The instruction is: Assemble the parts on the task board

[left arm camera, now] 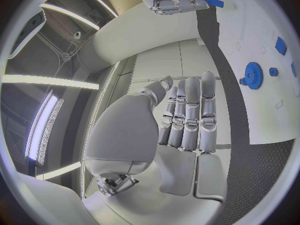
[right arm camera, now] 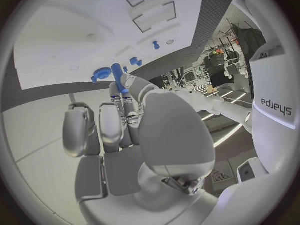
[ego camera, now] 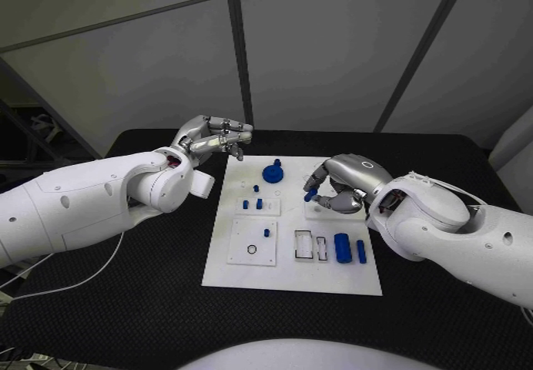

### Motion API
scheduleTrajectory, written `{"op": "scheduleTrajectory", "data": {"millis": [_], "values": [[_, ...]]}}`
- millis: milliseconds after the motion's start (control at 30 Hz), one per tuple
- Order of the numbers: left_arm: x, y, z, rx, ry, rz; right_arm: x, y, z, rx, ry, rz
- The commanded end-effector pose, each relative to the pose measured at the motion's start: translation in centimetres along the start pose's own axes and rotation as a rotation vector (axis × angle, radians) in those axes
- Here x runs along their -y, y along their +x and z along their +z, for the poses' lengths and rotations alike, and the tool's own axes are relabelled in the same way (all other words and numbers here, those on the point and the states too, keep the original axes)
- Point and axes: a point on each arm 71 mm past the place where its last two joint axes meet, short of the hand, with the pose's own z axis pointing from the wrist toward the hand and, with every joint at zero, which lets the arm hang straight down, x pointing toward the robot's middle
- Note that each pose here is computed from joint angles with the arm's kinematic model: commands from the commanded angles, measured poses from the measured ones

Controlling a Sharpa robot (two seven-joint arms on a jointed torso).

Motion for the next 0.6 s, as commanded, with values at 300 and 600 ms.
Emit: {"op": "scheduleTrajectory", "data": {"millis": [300, 600], "values": [[0.06, 0.40, 0.25, -0.016, 0.007, -0.008, -5.6, -0.1, 2.0, 0.050, -0.152, 0.128], [0.05, 0.79, 0.46, -0.024, 0.010, -0.011, -9.4, 3.6, 3.3, -0.052, -0.246, 0.180]]}}
